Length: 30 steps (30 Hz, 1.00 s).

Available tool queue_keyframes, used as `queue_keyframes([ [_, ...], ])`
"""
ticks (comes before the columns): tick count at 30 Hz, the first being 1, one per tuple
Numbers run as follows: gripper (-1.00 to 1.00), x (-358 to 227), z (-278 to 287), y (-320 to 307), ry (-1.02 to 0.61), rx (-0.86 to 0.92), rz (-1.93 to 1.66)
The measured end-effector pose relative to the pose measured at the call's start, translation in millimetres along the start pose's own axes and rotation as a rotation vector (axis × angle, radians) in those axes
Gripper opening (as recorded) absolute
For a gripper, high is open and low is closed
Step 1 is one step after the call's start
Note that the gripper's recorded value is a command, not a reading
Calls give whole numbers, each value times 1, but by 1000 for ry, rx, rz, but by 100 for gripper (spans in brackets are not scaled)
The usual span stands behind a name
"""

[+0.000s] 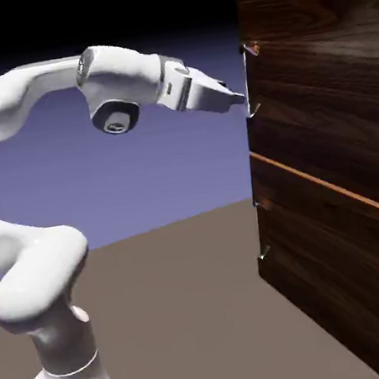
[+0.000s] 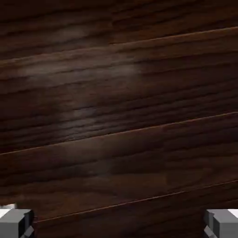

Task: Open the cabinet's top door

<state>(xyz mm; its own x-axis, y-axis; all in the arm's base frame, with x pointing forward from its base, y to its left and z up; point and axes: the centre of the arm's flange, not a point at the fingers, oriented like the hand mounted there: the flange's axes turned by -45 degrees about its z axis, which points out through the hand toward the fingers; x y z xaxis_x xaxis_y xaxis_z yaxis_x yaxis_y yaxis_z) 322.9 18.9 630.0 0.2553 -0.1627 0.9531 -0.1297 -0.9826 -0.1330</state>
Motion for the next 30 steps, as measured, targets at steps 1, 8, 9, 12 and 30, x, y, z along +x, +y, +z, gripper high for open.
queue_keyframes([
  [1,0,0,-1,-5,16,3,-2],
  [8,0,-4,1,-38,121,26,-33],
  [9,0,-6,3,-43,135,29,-40],
  [12,0,-12,11,-58,174,40,-62],
  [30,-100,-32,107,-95,271,69,-145],
])
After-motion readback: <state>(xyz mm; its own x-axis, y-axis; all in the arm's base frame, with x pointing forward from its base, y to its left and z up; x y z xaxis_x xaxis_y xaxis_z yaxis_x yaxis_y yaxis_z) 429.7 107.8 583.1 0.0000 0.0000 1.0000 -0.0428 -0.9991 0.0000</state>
